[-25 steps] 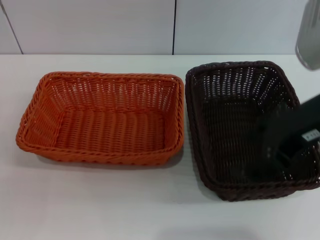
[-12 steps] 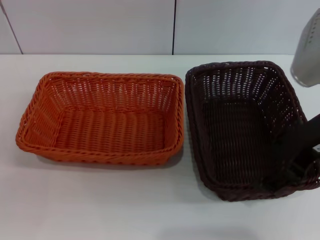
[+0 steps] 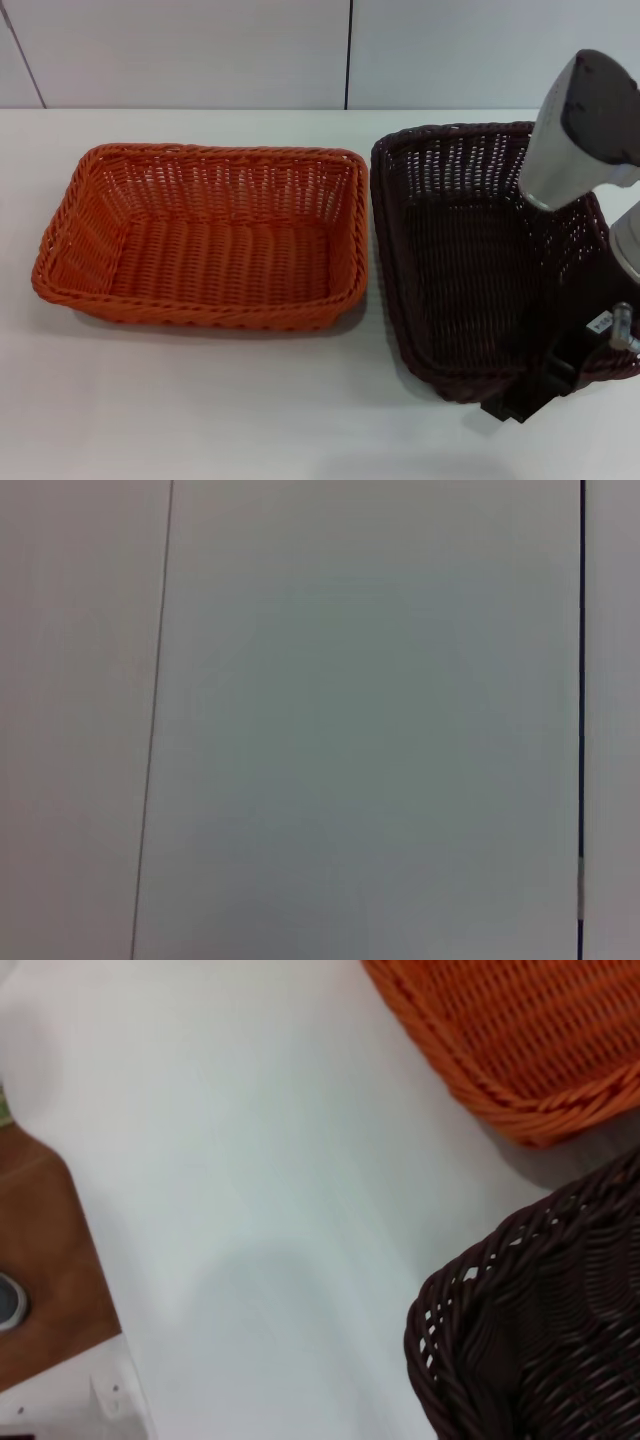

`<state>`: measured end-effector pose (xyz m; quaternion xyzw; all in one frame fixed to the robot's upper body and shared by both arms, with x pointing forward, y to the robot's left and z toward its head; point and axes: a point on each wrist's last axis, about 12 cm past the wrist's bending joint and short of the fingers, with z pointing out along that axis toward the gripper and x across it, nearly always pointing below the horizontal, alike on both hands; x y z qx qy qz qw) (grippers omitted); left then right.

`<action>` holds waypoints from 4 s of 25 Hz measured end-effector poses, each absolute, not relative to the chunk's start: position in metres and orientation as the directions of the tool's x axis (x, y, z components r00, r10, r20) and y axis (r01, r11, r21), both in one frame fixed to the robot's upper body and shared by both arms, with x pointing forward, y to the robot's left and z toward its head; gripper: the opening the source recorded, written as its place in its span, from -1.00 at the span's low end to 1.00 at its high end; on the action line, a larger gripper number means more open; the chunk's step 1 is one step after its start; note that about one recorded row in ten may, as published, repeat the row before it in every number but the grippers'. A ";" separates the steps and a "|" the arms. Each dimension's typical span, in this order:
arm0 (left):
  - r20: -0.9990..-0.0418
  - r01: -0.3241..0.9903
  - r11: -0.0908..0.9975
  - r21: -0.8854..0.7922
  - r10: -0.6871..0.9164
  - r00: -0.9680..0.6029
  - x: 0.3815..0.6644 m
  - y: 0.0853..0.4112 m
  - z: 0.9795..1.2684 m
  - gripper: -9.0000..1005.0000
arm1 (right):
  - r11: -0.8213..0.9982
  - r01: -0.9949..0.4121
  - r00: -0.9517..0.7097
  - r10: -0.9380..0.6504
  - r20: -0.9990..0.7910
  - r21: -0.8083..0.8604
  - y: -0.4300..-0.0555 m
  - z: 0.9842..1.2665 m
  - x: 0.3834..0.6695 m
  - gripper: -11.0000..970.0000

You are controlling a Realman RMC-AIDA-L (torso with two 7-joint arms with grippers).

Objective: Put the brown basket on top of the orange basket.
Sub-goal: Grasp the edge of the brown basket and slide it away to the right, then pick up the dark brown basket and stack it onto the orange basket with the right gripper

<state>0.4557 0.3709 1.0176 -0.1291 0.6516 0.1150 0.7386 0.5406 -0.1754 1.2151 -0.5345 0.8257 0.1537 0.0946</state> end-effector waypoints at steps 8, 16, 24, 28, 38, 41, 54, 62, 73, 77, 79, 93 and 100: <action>-0.991 -0.348 0.937 -0.044 0.002 0.133 0.457 0.373 1.019 0.62 | 0.380 -0.911 -0.409 -0.882 -0.236 0.160 -0.171 1.201 0.541 0.56; -0.991 -0.354 0.934 -0.043 0.004 0.131 0.457 0.375 1.019 0.62 | 0.391 -0.909 -0.413 -0.891 -0.189 0.143 -0.168 1.190 0.544 0.51; -0.992 -0.358 0.933 -0.040 0.006 0.128 0.456 0.376 1.019 0.62 | 0.435 -0.898 -0.439 -0.881 -0.174 0.064 -0.168 1.191 0.551 0.41; -0.992 -0.359 0.932 -0.040 0.007 0.127 0.455 0.376 1.018 0.62 | 0.413 -0.910 -0.413 -0.896 -0.163 0.036 -0.167 1.186 0.553 0.21; -0.992 -0.357 0.933 -0.040 0.007 0.130 0.456 0.376 1.019 0.62 | 0.371 -0.928 -0.358 -0.910 -0.207 -0.030 -0.163 1.200 0.548 -0.19; -0.991 -0.356 0.934 -0.040 0.007 0.130 0.457 0.376 1.019 0.62 | 0.370 -0.927 -0.349 -0.909 -0.226 -0.056 -0.162 1.205 0.547 -0.25; -0.991 -0.355 0.934 -0.040 0.009 0.134 0.458 0.376 1.020 0.62 | 0.363 -0.911 -0.293 -0.904 -0.312 -0.195 -0.152 1.236 0.548 -0.56; -0.991 -0.353 0.935 -0.041 0.008 0.136 0.459 0.375 1.020 0.62 | 0.352 -0.885 -0.239 -0.906 -0.350 -0.304 -0.148 1.266 0.542 -0.58; -0.991 -0.364 0.930 -0.042 0.009 0.137 0.459 0.378 1.021 0.62 | 0.257 -0.844 -0.098 -0.937 -0.336 -0.470 -0.126 1.296 0.541 -0.55; -0.991 -0.368 0.929 -0.042 0.009 0.134 0.459 0.379 1.021 0.62 | 0.081 -0.822 0.098 -0.955 -0.280 -0.563 -0.110 1.294 0.537 -0.54; -0.991 -0.374 0.927 -0.042 0.009 0.133 0.458 0.380 1.020 0.62 | -0.047 -0.794 0.223 -0.950 -0.219 -0.606 -0.102 1.290 0.532 -0.53; -0.988 -0.363 0.925 -0.110 -0.063 0.139 0.457 0.377 1.017 0.62 | -0.601 -0.434 0.723 -0.677 0.138 -0.672 -0.091 1.258 0.505 -0.49; -0.988 -0.356 0.927 -0.119 -0.073 0.139 0.458 0.374 1.016 0.62 | -0.646 -0.384 0.744 -0.640 0.194 -0.660 -0.097 1.247 0.515 -0.47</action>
